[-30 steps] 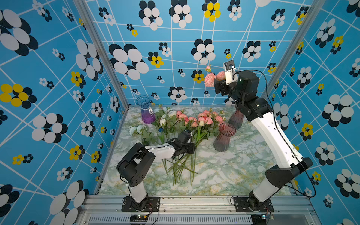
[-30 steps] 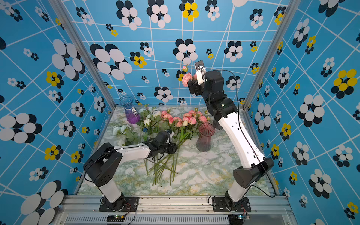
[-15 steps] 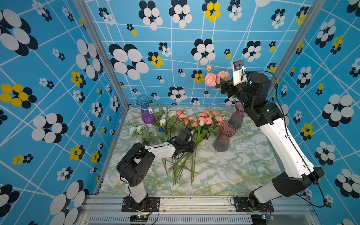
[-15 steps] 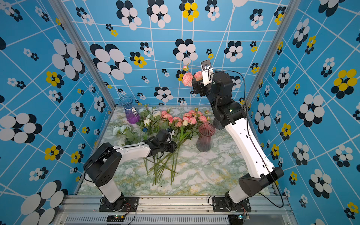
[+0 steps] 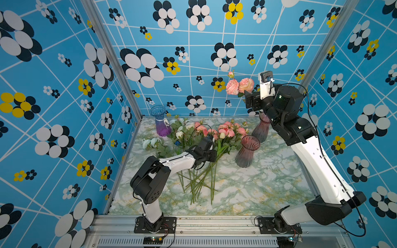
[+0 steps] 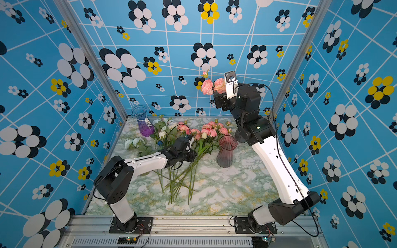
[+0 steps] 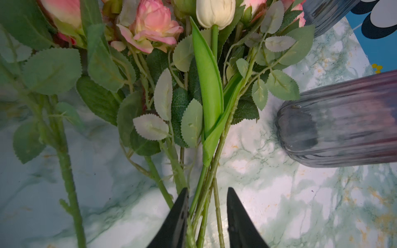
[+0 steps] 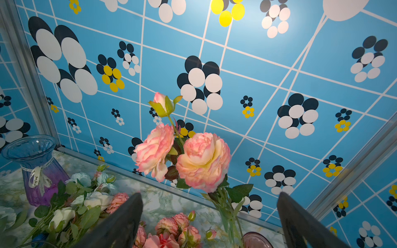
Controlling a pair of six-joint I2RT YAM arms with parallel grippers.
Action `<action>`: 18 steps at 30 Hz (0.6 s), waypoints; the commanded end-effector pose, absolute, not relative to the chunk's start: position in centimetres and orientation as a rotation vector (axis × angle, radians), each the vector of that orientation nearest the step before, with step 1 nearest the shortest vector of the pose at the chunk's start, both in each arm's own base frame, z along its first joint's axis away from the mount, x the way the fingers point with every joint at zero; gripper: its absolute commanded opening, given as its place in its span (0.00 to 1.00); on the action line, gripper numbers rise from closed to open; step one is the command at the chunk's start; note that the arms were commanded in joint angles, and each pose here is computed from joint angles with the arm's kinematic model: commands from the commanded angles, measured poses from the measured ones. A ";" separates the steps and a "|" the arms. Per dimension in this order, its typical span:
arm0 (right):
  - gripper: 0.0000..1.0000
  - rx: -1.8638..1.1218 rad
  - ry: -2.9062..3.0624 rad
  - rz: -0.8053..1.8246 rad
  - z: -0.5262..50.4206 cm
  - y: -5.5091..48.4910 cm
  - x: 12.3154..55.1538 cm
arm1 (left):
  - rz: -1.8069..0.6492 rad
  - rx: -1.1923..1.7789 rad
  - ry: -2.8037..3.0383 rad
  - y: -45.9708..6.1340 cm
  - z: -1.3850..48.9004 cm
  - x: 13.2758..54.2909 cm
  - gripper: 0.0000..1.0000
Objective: Place the pink flowers into the vase
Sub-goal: Pick up the flower at the center of the board.
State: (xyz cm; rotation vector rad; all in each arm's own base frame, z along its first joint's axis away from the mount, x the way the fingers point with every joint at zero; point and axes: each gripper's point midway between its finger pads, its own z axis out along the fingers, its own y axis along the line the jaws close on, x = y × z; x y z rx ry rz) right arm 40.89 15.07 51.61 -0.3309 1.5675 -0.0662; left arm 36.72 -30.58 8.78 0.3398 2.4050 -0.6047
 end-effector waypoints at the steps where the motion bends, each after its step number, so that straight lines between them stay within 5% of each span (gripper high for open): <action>1: 0.99 -0.305 1.540 -0.024 52.5 14.7 39.6 | -0.566 0.320 2.442 -29.8 7.7 37.6 0.32; 18: 0.99 -0.302 1.569 0.019 50.8 14.3 38.1 | -0.597 0.290 2.507 -30.0 4.7 38.8 0.29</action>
